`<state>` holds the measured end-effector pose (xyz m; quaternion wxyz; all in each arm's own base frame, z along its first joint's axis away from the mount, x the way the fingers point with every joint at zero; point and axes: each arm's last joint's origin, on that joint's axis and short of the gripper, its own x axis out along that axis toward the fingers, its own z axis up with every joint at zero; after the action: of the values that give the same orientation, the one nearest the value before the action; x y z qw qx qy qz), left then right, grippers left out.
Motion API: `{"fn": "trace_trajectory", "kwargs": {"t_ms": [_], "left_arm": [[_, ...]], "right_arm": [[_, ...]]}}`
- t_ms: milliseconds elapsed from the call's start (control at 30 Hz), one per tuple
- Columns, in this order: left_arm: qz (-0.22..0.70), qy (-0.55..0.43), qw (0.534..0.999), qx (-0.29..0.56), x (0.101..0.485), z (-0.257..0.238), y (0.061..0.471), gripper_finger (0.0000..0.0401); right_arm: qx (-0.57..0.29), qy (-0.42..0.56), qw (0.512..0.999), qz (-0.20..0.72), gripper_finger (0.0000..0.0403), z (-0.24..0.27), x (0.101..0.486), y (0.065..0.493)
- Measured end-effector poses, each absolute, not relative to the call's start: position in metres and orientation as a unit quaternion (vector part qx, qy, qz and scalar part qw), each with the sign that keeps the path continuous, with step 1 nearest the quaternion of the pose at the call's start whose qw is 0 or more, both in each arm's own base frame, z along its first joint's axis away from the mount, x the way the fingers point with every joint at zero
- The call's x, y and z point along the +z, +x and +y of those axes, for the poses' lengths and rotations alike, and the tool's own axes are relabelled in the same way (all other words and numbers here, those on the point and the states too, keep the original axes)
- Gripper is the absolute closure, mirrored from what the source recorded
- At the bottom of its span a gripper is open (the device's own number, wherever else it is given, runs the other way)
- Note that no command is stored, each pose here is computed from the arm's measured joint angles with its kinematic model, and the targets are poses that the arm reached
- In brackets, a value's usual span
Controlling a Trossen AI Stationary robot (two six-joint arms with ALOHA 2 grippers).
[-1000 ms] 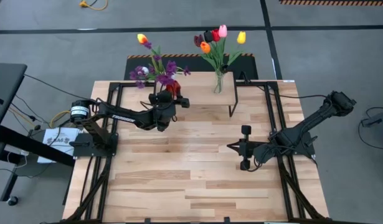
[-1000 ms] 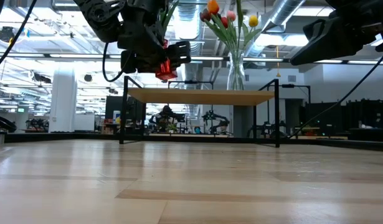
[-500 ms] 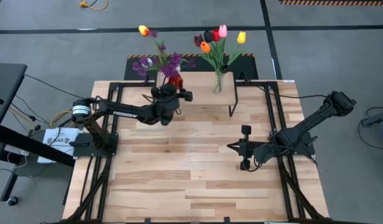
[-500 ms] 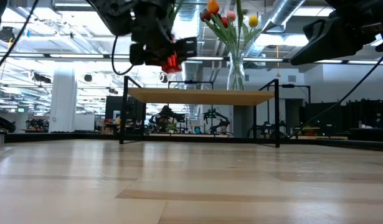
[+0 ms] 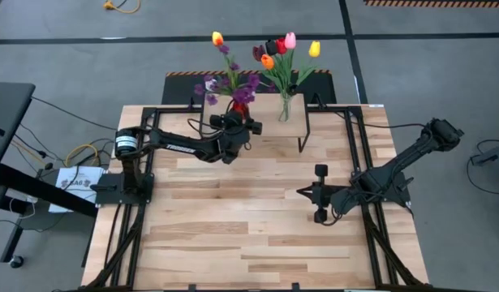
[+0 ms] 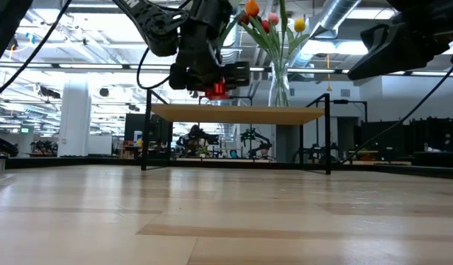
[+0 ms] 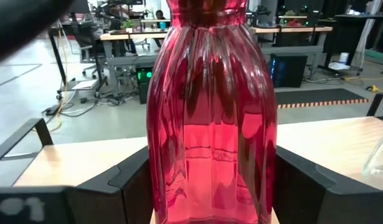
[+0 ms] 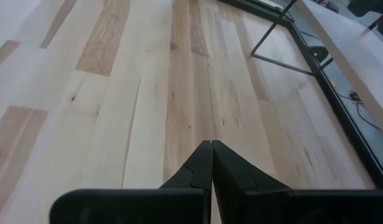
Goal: Pick and place flowers into a vace then onto a shelf
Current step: Put the red vase filled with flowers on the shelf
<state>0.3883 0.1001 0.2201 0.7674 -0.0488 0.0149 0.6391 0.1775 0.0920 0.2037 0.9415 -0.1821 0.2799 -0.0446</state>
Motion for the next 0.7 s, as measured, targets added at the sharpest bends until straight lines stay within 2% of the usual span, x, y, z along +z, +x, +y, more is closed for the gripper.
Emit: {"fn": "trace_trajectory", "kwargs": {"t_ms": [233, 533, 700], "left_arm": [[0.014, -0.057, 0.765, 0.641, 0.218, 0.1, 0.388, 0.0165], [0.027, -0.022, 0.736, 0.677, 0.218, 0.097, 0.385, 0.0165], [0.025, -0.018, 0.737, 0.675, 0.23, 0.096, 0.382, 0.0165]], "right_arm": [[-0.044, -0.18, 0.942, 0.28, 0.0403, 0.093, 0.204, 0.177], [-0.044, -0.179, 0.942, 0.28, 0.0403, 0.093, 0.204, 0.177], [-0.046, -0.173, 0.943, 0.281, 0.0403, 0.092, 0.203, 0.177]]}}
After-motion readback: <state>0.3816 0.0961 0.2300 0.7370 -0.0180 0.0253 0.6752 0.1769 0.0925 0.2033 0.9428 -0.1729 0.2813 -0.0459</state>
